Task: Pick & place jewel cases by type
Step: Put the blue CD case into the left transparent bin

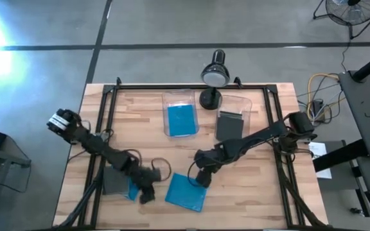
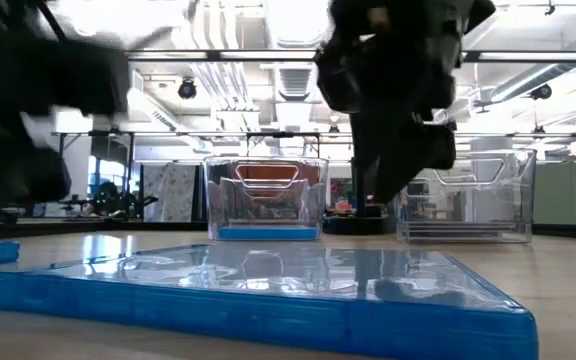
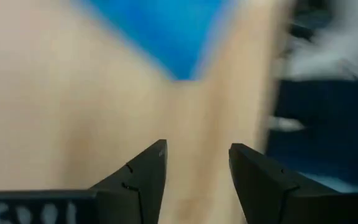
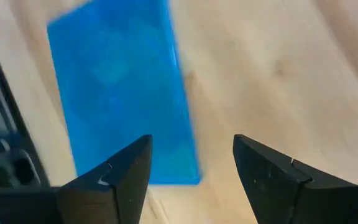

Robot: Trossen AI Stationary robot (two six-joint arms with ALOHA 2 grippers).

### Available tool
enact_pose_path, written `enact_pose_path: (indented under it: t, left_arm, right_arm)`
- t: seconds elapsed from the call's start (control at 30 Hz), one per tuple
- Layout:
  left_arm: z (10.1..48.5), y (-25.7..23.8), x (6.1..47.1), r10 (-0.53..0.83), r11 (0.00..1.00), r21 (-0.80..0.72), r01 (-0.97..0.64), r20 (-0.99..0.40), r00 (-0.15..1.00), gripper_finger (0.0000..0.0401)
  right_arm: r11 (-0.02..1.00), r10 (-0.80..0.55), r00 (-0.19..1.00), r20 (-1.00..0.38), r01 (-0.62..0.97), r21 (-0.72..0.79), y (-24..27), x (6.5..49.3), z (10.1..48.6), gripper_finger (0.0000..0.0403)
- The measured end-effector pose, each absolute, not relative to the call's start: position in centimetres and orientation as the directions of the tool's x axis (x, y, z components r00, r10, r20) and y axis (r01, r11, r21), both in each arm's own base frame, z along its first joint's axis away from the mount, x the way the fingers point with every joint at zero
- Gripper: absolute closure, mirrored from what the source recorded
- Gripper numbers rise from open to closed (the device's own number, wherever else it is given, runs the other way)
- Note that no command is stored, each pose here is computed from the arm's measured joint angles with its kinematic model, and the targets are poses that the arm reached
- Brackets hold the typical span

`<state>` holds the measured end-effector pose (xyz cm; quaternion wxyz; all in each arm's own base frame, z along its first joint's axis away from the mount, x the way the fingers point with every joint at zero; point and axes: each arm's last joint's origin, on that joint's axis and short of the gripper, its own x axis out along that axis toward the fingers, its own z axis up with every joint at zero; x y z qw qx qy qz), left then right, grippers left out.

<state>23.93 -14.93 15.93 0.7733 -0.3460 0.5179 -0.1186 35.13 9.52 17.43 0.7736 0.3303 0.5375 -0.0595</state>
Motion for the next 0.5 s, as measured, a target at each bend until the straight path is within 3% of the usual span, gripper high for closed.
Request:
enact_pose_path:
  t: [0.17,0.37,0.5]
  left_arm:
    - [16.8,-19.9,23.9,-0.633,0.744,-0.648,0.163,-0.605,0.484,0.0245]
    - [15.1,-22.4,28.2,-0.550,0.834,-0.462,0.302,-0.651,0.523,0.0245]
    - [12.9,-22.7,31.5,-0.534,0.845,-0.441,0.302,-0.680,0.502,0.0246]
  right_arm:
    - [0.829,0.254,0.387,-0.886,0.386,0.406,9.6,35.1,16.4,0.0184]
    - [0.847,0.238,0.389,-0.890,0.366,0.386,9.6,35.1,16.2,0.0183]
    - [0.829,0.230,0.369,-0.900,0.410,0.380,9.4,34.7,15.8,0.0183]
